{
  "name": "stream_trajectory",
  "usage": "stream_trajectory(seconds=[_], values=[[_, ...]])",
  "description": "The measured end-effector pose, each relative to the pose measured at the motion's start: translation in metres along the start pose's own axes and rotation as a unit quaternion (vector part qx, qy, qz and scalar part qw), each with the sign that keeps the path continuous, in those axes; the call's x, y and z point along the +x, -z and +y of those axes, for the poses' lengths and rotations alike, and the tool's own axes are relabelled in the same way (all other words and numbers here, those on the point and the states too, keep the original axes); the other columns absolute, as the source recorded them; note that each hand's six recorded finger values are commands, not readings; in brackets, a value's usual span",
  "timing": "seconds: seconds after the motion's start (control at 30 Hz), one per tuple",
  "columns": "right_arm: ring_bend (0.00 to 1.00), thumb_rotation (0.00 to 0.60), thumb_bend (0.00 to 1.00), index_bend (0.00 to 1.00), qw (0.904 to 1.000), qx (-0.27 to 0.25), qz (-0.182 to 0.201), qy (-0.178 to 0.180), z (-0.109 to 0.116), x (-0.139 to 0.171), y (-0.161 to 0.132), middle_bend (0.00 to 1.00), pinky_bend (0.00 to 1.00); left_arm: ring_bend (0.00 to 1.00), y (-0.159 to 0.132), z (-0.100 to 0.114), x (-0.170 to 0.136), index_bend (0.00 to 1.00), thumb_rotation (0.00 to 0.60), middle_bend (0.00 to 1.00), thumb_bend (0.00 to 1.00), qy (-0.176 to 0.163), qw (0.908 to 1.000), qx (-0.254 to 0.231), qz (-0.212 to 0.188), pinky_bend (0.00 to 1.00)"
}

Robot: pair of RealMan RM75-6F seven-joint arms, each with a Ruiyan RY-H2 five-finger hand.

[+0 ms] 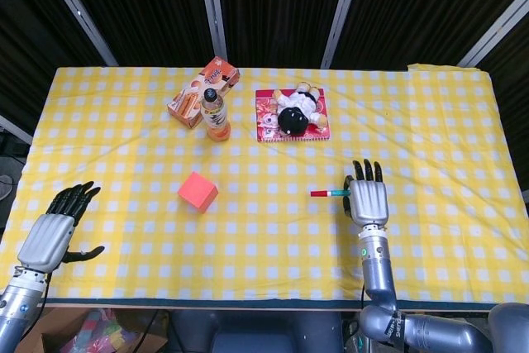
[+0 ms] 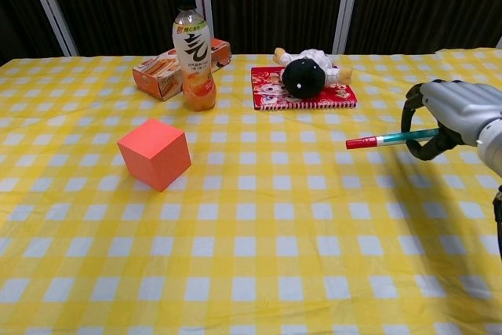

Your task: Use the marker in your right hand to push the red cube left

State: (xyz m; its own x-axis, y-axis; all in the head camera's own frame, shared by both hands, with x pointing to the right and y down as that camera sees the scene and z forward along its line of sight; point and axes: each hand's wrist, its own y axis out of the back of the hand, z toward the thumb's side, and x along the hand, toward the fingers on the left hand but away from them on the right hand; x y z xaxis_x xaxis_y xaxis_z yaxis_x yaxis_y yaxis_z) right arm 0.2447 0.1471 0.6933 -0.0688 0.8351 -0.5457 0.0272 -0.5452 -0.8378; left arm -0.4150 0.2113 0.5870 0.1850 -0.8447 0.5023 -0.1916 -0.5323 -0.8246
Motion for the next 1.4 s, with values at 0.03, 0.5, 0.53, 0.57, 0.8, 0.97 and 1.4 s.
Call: stream_trajectory(seconds=[0.03,0.5,0.53,0.57,0.8,0.97,1.4], values=[[0.00,0.600,0.56,0.55,1.0000,0.001,-0.003,-0.002,-0.002,0.000,0.003,0.14,0.00,0.00,0.000,0.000,0.000,0.00,0.600,0.00,0.00,-0.001,1.0000,0.000,0.001,0.00],[0.00,0.600,0.56,0.21,0.9995,0.009,-0.023,-0.022,-0.020,-0.004,0.016,0.07,0.00,0.00,0.001,-0.001,0.001,0.00,0.600,0.00,0.00,-0.001,1.0000,0.000,0.004,0.00],[0.00,0.600,0.55,0.18,0.9994,0.010,-0.023,-0.023,-0.020,-0.003,0.016,0.06,0.00,0.00,0.001,-0.001,0.001,0.00,0.600,0.00,0.00,-0.001,1.0000,-0.001,0.004,0.00],[0.00,0.600,0.54,0.16,0.9994,0.012,-0.023,-0.024,-0.019,-0.002,0.017,0.05,0.00,0.00,0.002,0.000,0.001,0.00,0.600,0.00,0.00,-0.001,1.0000,-0.001,0.004,0.00],[0.00,0.600,0.52,0.13,0.9995,0.014,-0.018,-0.021,-0.008,0.006,0.019,0.03,0.00,0.00,0.002,0.000,0.001,0.00,0.600,0.00,0.00,-0.003,1.0000,0.000,0.003,0.00],[0.00,0.600,0.48,0.11,0.9999,0.010,0.007,0.000,0.016,0.022,0.024,0.03,0.00,0.00,0.001,0.002,0.001,0.00,0.600,0.00,0.00,-0.010,0.9999,0.000,0.001,0.00],[0.00,0.600,0.40,0.00,0.9957,0.004,0.053,0.075,0.062,0.112,0.113,0.00,0.00,0.00,0.000,0.006,0.000,0.00,0.600,0.00,0.00,-0.042,0.9989,0.022,-0.004,0.00]])
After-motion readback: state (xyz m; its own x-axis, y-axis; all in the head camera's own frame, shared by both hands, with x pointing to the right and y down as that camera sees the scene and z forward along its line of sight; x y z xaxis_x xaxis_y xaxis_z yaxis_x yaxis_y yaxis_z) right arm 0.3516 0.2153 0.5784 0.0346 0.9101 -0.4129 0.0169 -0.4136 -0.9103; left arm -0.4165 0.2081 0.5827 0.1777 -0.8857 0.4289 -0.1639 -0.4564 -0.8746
